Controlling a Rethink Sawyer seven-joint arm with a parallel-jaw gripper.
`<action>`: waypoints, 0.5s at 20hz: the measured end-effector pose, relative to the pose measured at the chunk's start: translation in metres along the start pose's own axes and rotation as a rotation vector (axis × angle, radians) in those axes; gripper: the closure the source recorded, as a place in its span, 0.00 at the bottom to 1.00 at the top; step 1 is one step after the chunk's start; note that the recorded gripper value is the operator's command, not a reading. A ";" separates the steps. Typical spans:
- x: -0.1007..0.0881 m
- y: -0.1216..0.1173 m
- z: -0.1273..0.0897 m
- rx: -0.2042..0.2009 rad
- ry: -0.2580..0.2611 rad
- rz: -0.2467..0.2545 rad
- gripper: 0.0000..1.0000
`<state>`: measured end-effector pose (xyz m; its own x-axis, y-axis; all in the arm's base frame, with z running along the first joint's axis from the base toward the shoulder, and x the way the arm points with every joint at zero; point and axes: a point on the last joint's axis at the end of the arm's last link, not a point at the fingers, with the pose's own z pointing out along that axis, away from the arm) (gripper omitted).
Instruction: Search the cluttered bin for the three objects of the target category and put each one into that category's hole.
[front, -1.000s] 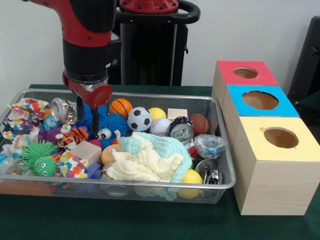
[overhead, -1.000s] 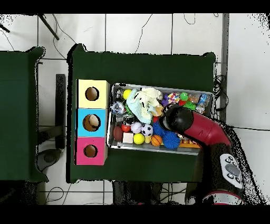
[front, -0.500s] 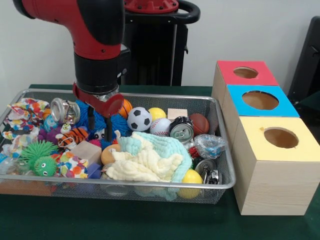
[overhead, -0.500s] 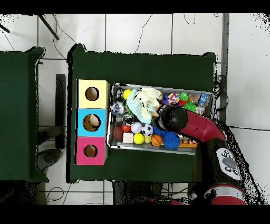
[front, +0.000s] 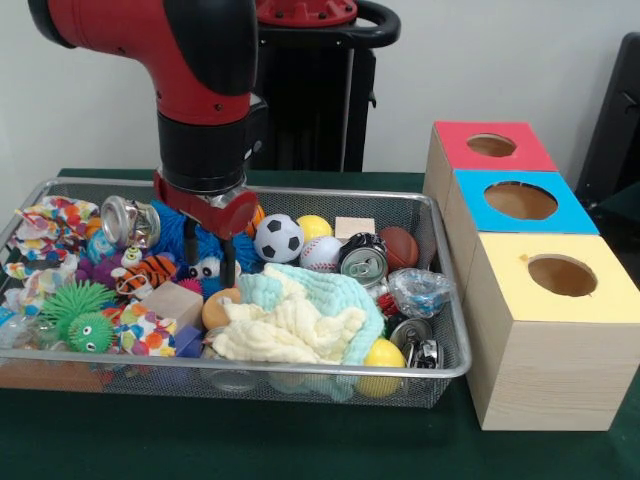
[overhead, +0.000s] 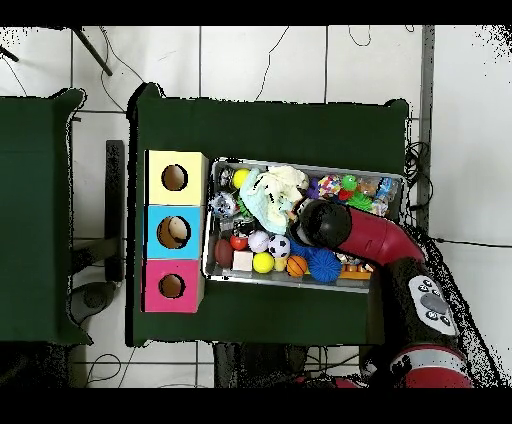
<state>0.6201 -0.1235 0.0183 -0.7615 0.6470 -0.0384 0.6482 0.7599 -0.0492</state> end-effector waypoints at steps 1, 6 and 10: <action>-0.001 -0.002 0.000 0.000 -0.002 -0.006 0.00; -0.003 -0.006 -0.001 0.003 -0.010 -0.017 0.00; -0.007 -0.013 -0.005 0.008 -0.023 -0.030 0.00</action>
<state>0.6174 -0.1376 0.0238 -0.7805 0.6223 -0.0596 0.6251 0.7783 -0.0588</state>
